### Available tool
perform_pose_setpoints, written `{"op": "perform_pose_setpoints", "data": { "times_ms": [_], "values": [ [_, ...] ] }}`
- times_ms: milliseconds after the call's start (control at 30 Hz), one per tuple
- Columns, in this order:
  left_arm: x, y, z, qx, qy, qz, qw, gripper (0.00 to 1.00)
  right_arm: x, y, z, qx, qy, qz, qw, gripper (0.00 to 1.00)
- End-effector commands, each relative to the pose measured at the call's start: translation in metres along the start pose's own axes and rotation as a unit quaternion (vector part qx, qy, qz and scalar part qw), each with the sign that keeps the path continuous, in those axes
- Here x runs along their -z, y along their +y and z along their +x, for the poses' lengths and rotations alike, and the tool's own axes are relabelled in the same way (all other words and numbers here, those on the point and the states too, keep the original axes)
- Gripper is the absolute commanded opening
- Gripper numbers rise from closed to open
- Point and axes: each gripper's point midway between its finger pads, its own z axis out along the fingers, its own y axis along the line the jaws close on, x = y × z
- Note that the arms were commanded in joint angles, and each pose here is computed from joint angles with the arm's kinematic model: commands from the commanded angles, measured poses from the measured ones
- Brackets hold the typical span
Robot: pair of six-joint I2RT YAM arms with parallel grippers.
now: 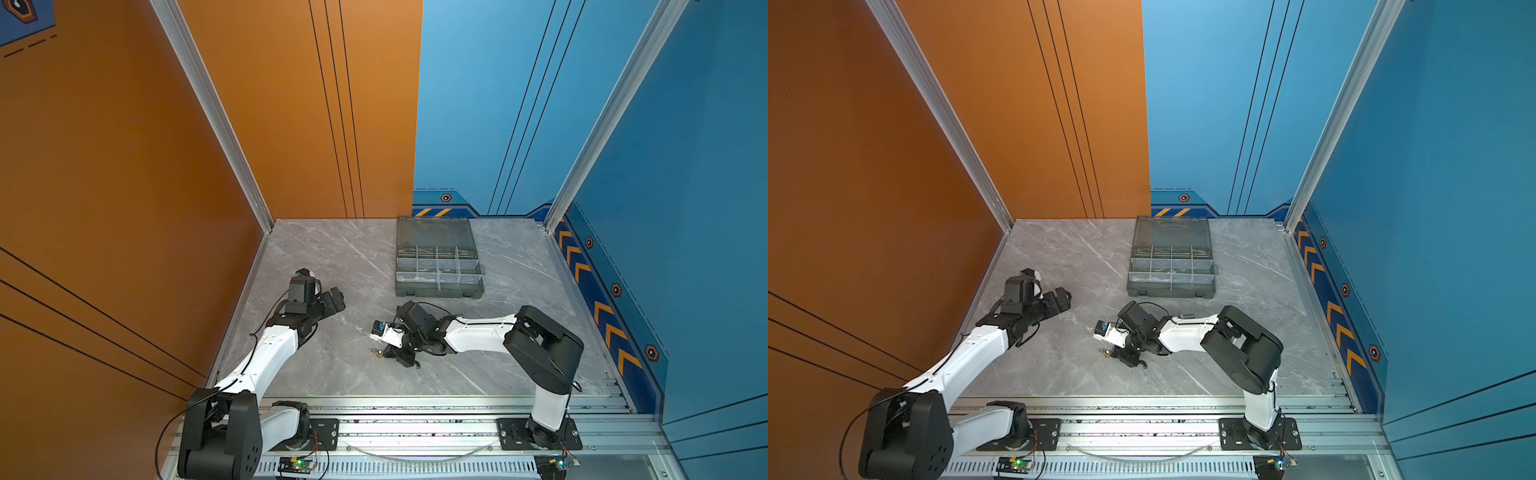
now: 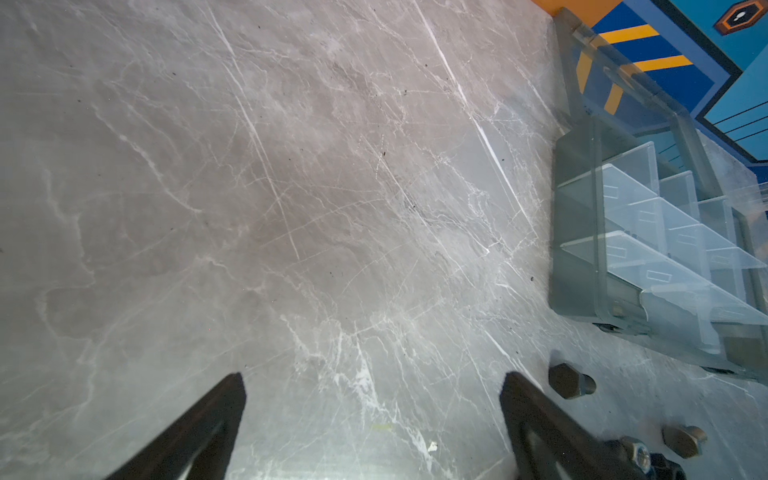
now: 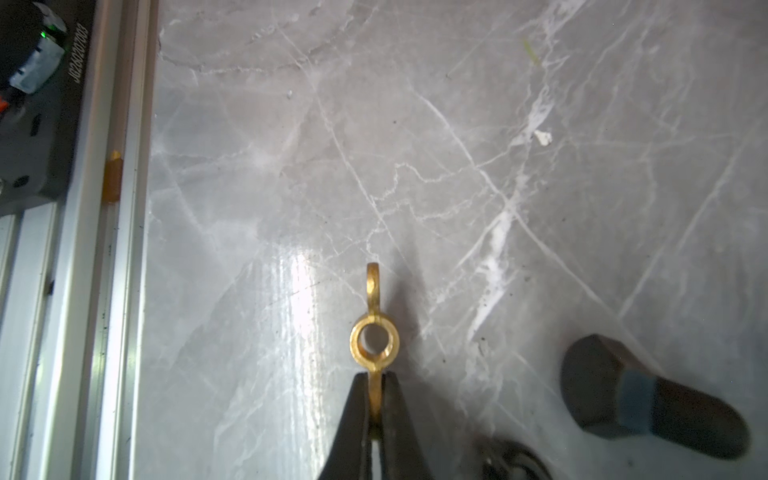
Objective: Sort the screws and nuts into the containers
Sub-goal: 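Lower the right gripper and close it on the brass wing nut, then carry the brass wing nut with the right gripper into the organizer box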
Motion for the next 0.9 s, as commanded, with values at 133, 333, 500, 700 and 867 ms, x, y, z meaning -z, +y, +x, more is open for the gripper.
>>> {"op": "perform_pose_setpoints", "data": {
  "times_ms": [133,333,500,700,867],
  "values": [
    [0.01,-0.006,-0.008,0.0,-0.011,0.019,1.0,0.98,0.052,-0.009,-0.071,-0.009,-0.089,0.005,0.996,0.0],
    [0.013,-0.006,-0.011,0.008,-0.019,0.018,1.0,0.98,0.095,-0.065,-0.103,-0.075,-0.131,0.074,0.986,0.0],
    [0.015,-0.01,-0.011,0.008,-0.018,0.029,0.999,0.98,0.135,-0.133,-0.116,-0.126,-0.161,0.154,0.967,0.0],
    [0.017,-0.017,-0.01,0.008,-0.013,0.049,0.999,0.98,0.157,-0.206,-0.118,-0.174,-0.177,0.222,0.943,0.0],
    [0.017,-0.024,-0.008,0.014,-0.007,0.068,0.998,0.98,0.15,-0.253,-0.107,-0.206,-0.158,0.253,0.932,0.0]
  ]
}}
